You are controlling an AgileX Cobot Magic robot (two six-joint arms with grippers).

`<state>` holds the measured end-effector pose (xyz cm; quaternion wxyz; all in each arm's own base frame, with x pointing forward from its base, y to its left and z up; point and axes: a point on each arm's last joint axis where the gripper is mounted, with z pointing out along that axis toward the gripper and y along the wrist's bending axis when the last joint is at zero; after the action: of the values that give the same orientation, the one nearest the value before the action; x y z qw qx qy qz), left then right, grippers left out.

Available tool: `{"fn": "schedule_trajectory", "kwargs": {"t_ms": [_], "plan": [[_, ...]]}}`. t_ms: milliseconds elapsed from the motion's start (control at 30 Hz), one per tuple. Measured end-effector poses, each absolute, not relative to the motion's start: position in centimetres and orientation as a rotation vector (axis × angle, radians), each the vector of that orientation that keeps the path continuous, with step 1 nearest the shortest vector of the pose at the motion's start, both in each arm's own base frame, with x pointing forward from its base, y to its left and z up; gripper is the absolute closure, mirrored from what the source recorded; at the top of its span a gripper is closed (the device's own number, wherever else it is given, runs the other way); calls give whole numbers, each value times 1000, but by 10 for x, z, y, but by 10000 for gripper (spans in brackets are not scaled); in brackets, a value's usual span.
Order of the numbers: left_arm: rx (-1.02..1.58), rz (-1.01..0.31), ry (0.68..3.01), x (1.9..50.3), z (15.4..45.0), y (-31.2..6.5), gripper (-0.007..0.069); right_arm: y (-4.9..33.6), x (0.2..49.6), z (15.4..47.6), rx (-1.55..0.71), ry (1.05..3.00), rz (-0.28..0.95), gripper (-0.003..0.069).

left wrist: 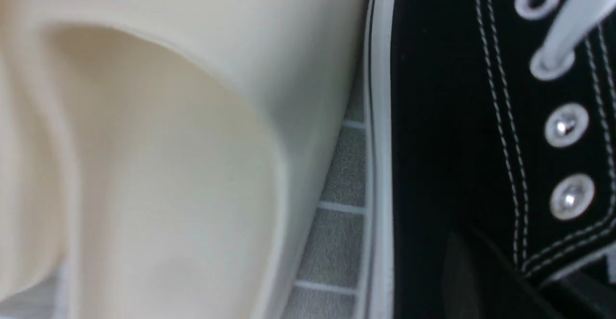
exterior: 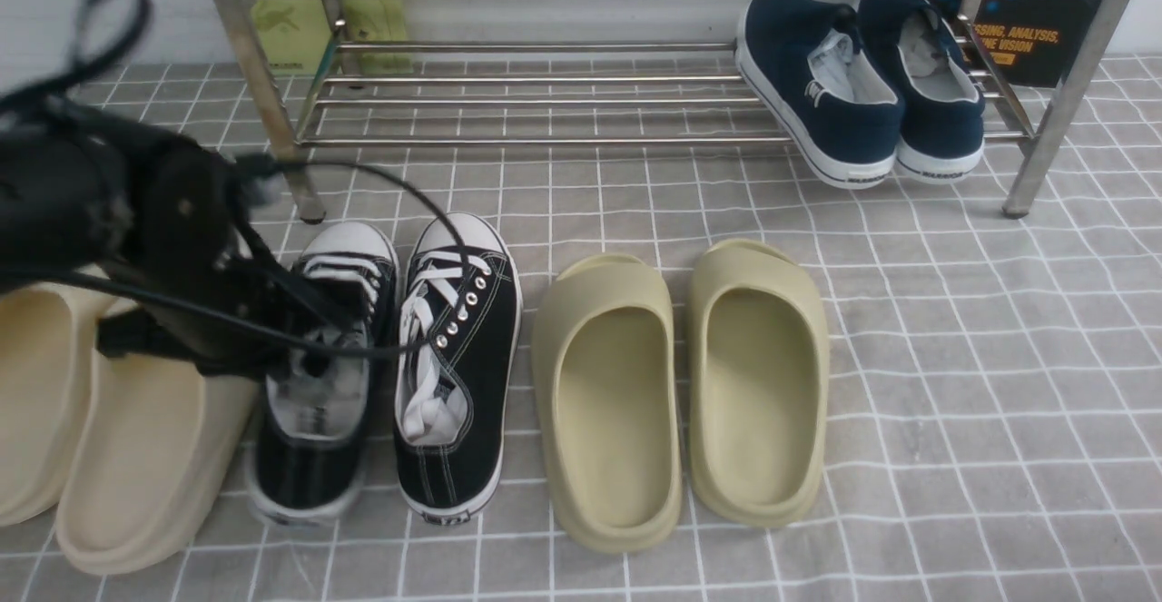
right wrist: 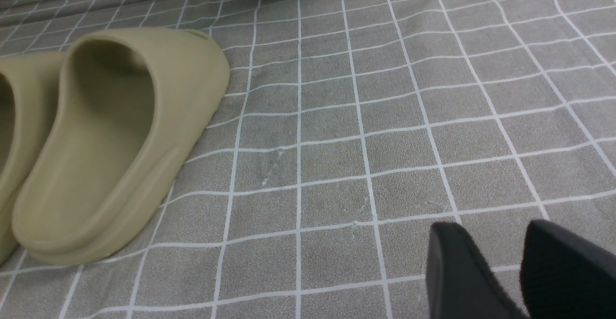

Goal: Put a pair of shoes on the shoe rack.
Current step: Use the left arm to grab the shoe closest to it, then use the left arm to put a shoe into the shoe rack

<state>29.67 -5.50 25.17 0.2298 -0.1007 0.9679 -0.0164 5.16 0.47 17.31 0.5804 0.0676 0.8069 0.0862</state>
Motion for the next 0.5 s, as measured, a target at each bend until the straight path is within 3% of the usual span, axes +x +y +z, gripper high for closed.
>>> {"fn": "schedule_trajectory", "kwargs": {"t_ms": [233, 500], "plan": [[-215, -98, 2484, 291, 328, -54, 638, 5, 52, 173, 158, 1886, 201, 419], [-178, -87, 2529, 337, 315, -65, 638, 5, 52, 173, 158, 1886, 201, 419]]}}
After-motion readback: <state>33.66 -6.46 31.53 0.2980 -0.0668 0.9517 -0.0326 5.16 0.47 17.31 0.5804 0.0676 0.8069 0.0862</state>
